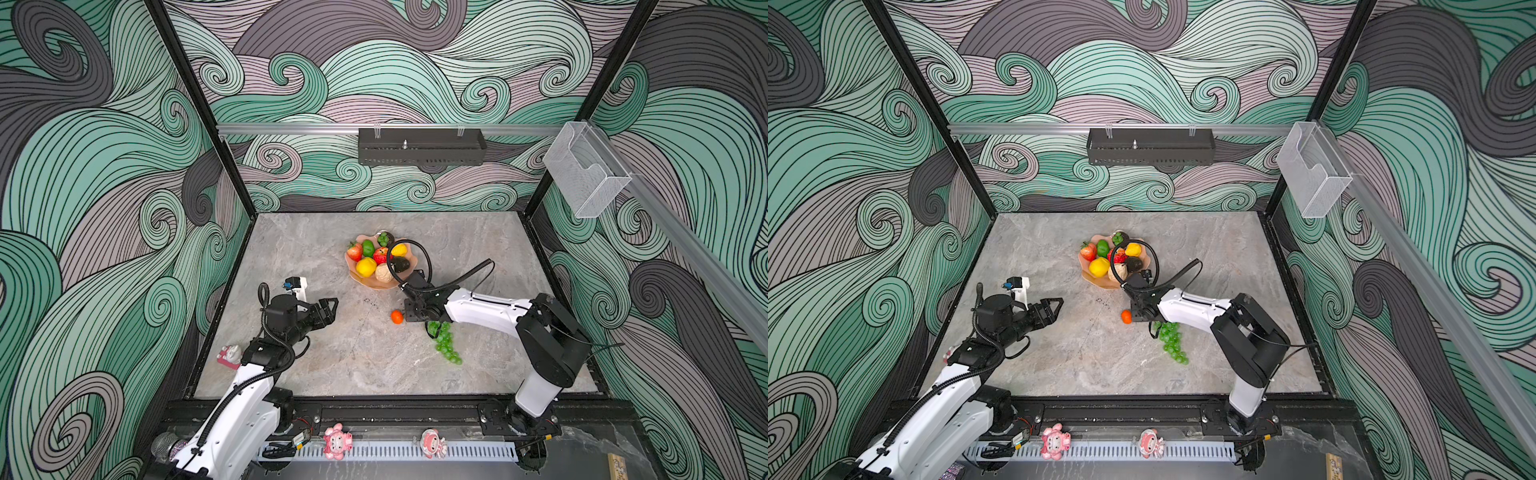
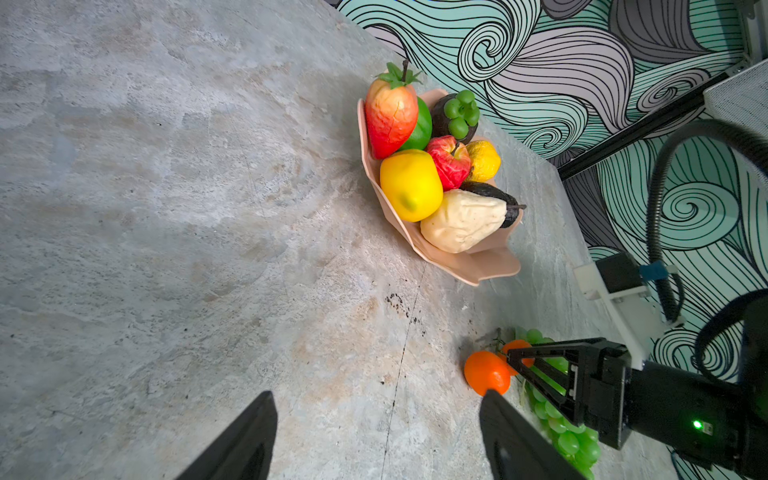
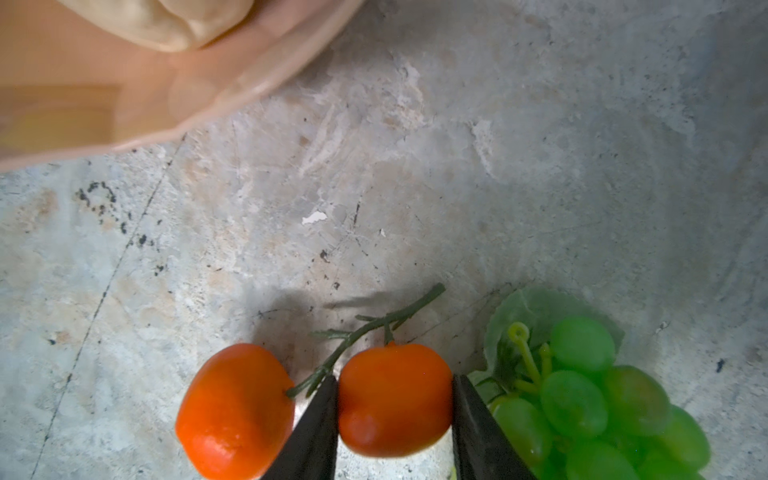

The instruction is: Place and organize the fake fruits in the fruit bowl

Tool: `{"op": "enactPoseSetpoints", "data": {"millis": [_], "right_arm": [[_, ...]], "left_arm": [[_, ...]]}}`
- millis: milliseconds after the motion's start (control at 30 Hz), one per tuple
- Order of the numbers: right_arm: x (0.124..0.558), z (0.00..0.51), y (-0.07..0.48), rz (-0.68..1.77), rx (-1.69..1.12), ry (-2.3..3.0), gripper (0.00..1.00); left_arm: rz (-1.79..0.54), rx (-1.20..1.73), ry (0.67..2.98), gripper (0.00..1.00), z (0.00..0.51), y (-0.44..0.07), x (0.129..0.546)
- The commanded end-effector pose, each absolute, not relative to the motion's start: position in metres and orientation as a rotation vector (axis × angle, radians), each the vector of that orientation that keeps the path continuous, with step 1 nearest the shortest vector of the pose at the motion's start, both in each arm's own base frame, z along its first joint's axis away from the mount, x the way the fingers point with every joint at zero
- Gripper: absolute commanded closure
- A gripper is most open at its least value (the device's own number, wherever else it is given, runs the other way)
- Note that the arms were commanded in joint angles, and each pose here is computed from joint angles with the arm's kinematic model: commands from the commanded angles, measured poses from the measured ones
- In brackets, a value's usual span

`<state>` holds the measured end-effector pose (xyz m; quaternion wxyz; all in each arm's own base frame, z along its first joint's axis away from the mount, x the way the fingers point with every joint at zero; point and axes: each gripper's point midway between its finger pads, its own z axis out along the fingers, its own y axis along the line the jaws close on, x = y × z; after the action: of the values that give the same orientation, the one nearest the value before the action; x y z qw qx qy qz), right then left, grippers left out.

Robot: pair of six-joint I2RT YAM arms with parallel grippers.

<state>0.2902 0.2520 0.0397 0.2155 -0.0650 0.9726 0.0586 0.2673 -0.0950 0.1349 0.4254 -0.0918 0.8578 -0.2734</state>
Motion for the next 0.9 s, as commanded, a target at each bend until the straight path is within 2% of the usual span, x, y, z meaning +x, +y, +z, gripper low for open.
{"op": "enactPoseSetpoints", "data": {"millis": [0, 233, 367, 533, 733, 867], "right_arm": [[0.289, 0.05, 0.253, 0.213, -0.191, 2.673, 0.62], [0.289, 0.076, 0.264, 0.345, -0.245, 2.58, 0.63], [0.285, 0.092, 0.272, 0.469, -0.296, 2.486, 0.63], [0.278, 0.103, 0.278, 0.572, -0.34, 2.417, 0.64], [0.271, 0.113, 0.288, 0.65, -0.4, 2.364, 0.63], [0.265, 0.122, 0.296, 0.707, -0.45, 2.322, 0.64]], "left_arm": [[-0.68, -0.202, 2.119, 0.21, 0.141, -0.097, 0.269], [-0.689, -0.212, 2.125, 0.21, 0.139, -0.097, 0.27], [-0.786, -0.169, 2.138, 0.21, 0.139, -0.113, 0.272], [-0.915, -0.124, 2.164, 0.27, 0.14, -0.135, 0.274], [-0.971, 0.025, 2.191, 0.29, 0.145, -0.168, 0.265], [-1.027, 0.134, 2.198, 0.35, 0.149, -0.192, 0.256]]}}
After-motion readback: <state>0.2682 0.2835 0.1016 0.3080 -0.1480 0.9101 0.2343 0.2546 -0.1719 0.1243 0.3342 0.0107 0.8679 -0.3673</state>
